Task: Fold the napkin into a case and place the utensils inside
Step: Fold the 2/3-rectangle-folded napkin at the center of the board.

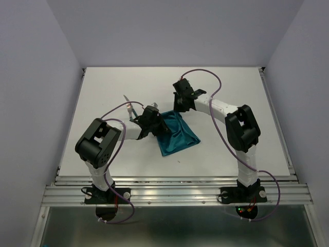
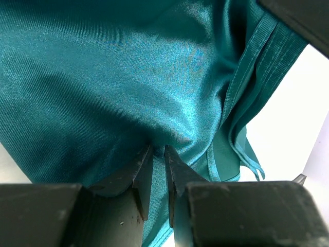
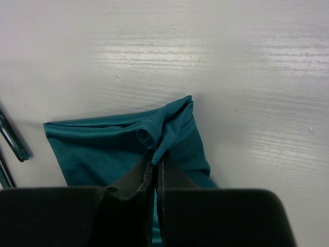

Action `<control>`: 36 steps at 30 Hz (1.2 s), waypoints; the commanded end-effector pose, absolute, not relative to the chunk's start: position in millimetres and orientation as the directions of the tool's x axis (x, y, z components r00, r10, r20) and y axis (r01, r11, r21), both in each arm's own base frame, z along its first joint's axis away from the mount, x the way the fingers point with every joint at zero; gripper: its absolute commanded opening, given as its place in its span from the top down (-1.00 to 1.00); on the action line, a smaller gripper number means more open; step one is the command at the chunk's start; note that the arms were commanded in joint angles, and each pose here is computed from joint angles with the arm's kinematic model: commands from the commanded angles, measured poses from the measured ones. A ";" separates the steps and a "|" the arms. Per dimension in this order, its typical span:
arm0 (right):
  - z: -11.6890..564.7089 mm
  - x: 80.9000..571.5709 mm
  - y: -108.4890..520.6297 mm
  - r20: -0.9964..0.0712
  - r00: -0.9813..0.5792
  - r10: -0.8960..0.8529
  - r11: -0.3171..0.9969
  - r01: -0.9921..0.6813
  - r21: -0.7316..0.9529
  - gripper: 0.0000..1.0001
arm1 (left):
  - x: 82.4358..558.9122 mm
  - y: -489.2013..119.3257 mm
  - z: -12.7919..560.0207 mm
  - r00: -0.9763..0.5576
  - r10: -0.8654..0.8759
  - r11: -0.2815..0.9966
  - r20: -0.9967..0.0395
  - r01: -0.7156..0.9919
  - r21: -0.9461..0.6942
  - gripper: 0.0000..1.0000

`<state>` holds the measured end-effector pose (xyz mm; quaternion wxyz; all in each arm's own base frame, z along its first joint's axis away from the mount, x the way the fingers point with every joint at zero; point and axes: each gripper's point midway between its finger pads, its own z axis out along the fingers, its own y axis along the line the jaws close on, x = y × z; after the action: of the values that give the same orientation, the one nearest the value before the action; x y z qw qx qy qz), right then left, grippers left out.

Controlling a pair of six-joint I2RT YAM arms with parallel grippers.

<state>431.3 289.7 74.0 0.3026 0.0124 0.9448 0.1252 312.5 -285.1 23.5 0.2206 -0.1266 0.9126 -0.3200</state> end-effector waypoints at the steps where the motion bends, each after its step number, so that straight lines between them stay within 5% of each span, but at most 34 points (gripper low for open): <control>1: 102.1 427.0 297.0 -0.609 -0.787 0.098 0.960 -0.087 0.267 0.99 | 305.6 -272.5 12.2 -0.875 -0.336 0.821 -0.348 -0.091 -0.564 0.45; 14: 109.3 430.5 288.2 -0.632 -0.767 0.115 0.969 -0.054 0.241 0.99 | 327.7 -286.8 75.0 -0.812 -0.303 0.795 -0.498 0.073 -0.602 0.49; 20: 112.2 431.0 287.2 -0.635 -0.764 0.117 0.970 -0.050 0.239 0.99 | 311.7 -319.1 84.7 -0.854 -0.241 0.690 -0.460 0.182 -0.700 0.57; 36: 118.1 430.1 287.1 -0.638 -0.761 0.123 0.968 -0.050 0.246 0.99 | 331.5 -332.6 35.3 -0.883 -0.232 0.726 -0.408 0.122 -0.676 0.60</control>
<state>430.3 282.7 84.6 0.3171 0.0176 0.9419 0.1089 317.7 -324.1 26.0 0.2157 -0.0379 0.9056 -0.3632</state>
